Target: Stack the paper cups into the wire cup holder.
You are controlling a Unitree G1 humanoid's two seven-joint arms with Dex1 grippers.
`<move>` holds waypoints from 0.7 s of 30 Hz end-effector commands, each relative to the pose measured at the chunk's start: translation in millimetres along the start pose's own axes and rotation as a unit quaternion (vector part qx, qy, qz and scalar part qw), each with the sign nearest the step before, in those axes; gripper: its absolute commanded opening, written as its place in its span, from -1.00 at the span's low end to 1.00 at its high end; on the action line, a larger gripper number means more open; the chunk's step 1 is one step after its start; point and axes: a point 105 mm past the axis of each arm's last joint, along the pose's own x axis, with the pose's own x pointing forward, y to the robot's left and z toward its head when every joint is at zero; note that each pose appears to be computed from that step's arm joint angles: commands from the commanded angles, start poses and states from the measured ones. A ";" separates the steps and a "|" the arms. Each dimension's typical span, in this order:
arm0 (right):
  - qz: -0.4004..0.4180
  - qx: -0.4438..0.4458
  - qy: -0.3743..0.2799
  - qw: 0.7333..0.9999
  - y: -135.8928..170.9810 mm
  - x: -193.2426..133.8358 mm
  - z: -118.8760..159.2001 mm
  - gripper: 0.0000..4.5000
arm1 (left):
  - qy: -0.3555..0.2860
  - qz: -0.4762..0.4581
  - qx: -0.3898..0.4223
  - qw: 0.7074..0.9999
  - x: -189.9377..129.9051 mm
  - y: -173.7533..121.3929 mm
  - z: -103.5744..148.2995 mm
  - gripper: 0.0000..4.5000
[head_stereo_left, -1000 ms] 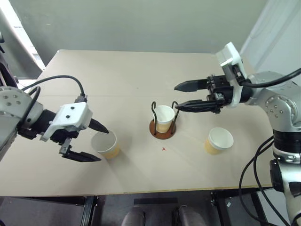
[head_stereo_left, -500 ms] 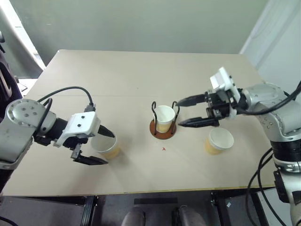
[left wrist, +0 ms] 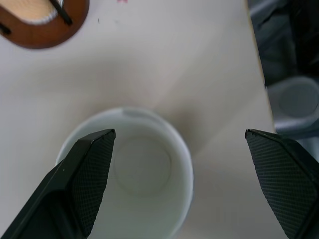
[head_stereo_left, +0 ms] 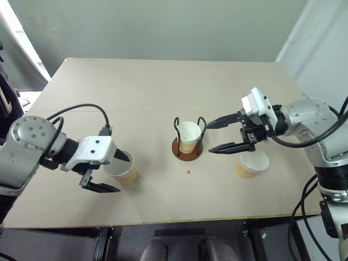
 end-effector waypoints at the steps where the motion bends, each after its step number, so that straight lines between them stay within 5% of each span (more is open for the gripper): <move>1: 0.004 -0.016 -0.002 1.000 2.9 -0.9 7.2 0.38 | 0.015 -0.004 0.018 1.000 -2.1 0.1 0.4 1.00; 5: 0.004 -0.016 -0.002 1.000 3.0 -0.2 6.7 0.38 | 0.017 -0.012 0.016 1.000 6.9 -4.4 -3.4 1.00; 8: 0.003 -0.015 -0.001 1.000 2.8 -0.1 5.7 0.39 | 0.017 -0.007 0.021 1.000 14.4 -3.7 -6.2 0.76; 19: -0.014 -0.021 0.017 1.000 -1.7 -5.8 -3.1 0.39 | 0.010 0.004 0.017 1.000 20.1 1.9 -12.4 -1.00; 21: -0.022 -0.023 0.020 0.999 -5.5 -8.9 -3.2 0.39 | 0.010 0.008 0.017 1.000 17.5 5.1 -12.8 -1.00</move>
